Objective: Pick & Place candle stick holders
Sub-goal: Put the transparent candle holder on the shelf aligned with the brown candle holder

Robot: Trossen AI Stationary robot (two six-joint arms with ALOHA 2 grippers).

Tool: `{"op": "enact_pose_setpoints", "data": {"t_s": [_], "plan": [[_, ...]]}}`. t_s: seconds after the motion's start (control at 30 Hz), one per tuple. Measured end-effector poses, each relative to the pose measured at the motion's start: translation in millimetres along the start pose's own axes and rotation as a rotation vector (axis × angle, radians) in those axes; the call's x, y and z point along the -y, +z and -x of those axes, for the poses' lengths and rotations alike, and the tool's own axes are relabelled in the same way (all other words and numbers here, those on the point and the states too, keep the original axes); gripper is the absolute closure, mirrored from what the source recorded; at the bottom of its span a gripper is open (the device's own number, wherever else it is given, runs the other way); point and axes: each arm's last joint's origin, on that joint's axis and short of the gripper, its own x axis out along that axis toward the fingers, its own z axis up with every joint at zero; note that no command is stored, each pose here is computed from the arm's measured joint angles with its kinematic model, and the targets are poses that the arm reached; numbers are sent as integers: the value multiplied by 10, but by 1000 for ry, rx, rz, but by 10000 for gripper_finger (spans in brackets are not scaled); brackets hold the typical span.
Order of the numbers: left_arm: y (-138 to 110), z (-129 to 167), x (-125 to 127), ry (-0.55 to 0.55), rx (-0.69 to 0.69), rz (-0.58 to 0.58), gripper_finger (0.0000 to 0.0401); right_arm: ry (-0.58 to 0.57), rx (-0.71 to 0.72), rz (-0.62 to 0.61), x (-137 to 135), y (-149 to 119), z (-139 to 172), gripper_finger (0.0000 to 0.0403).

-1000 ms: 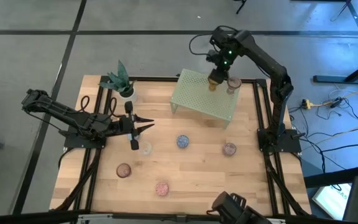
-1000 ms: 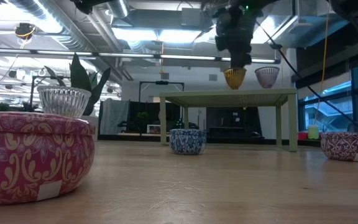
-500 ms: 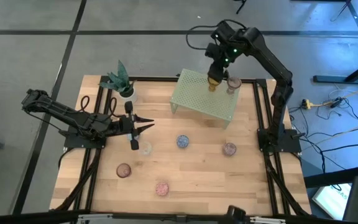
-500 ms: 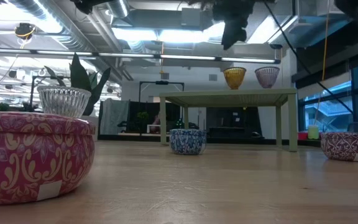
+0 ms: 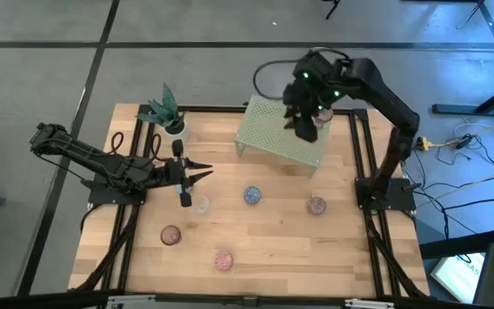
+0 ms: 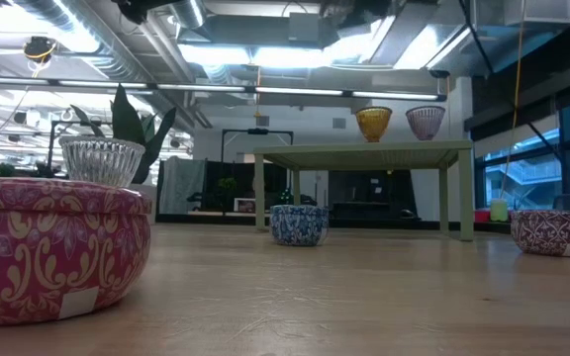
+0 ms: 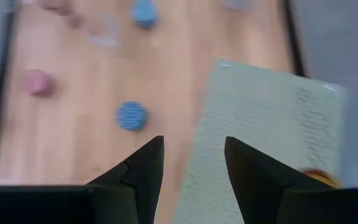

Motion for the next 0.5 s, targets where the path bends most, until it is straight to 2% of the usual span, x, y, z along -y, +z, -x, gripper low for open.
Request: {"op": "enact_pose_setpoints", "data": {"t_s": [0.1, 0.23, 0.5], "plan": [[0, 0, 0, 0, 0, 6, 343, 84, 9, 59, -210, -43, 14, 230], [3, 0, 0, 0, 3, 11, 343, 116, 35, 103, -409, -186, -57, 230], [27, 0, -4, 3, 24, 33, 343, 175, 130, 75, -722, -903, -407, 230]]}}
